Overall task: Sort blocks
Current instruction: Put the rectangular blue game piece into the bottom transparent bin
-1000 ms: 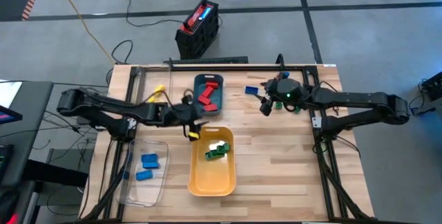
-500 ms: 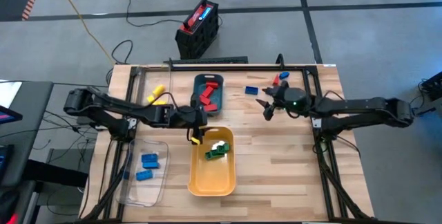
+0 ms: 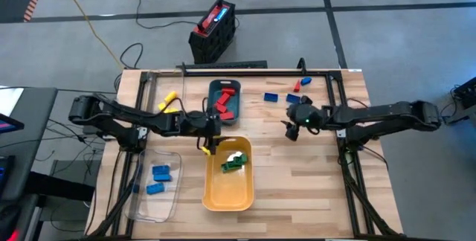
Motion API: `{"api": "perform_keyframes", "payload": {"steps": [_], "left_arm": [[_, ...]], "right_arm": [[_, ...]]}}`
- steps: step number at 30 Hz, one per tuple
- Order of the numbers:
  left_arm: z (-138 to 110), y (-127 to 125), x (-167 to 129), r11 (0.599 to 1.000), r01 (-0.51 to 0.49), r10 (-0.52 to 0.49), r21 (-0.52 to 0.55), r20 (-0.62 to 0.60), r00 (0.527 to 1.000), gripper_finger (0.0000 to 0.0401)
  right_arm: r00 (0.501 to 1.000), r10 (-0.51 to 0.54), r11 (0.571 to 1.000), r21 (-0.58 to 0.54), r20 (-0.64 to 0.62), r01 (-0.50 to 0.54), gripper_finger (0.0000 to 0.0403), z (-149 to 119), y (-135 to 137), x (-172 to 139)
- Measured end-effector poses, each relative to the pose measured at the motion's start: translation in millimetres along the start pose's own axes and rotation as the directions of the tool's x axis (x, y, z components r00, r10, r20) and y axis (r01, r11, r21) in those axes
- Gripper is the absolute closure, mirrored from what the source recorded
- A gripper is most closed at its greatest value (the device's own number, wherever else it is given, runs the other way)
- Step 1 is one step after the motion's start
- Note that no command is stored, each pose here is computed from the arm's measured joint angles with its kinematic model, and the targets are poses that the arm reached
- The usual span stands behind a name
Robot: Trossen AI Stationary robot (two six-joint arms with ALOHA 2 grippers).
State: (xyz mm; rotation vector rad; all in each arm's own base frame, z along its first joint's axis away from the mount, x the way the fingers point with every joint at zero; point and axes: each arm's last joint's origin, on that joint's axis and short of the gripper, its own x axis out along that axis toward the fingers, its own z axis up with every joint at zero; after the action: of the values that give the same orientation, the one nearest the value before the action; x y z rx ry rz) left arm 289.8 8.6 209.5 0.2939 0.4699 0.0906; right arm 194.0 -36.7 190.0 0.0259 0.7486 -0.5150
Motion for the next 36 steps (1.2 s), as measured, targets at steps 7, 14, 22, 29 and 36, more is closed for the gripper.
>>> {"api": "perform_keyframes", "payload": {"steps": [7, 14, 22, 29, 36], "left_arm": [[11.0, 6.9, -3.0, 0.999, -0.032, 0.032, 0.01, 0.05, 0.998, 0.0184], [15.1, 8.1, -3.5, 0.997, -0.039, 0.035, 0.059, 0.063, 0.997, 0.0184], [14.3, 8.0, -3.5, 0.997, -0.037, 0.033, 0.074, 0.055, 0.998, 0.0184], [11.9, 7.7, -3.3, 0.995, -0.03, 0.027, 0.096, 0.031, 0.999, 0.0184], [10.1, 12.0, -2.7, 0.995, -0.041, 0.04, 0.092, 0.021, 0.999, 0.0184]], "right_arm": [[0.991, -0.098, 0.99, -0.106, -0.088, 0.089, 0.0127, 20.1, -24.4, 30.2], [0.98, -0.059, 0.986, -0.166, -0.189, 0.028, 0.0127, 48.3, -67.3, 78.0], [0.961, 0.008, 0.981, -0.184, -0.277, -0.062, 0.0127, 54.9, -93.6, 128.1], [0.937, 0.074, 0.972, -0.185, -0.341, -0.144, 0.0127, 52.2, -92.0, 151.0], [0.929, 0.077, 0.979, -0.151, -0.362, -0.14, 0.0127, 46.1, -98.7, 157.0]]}}
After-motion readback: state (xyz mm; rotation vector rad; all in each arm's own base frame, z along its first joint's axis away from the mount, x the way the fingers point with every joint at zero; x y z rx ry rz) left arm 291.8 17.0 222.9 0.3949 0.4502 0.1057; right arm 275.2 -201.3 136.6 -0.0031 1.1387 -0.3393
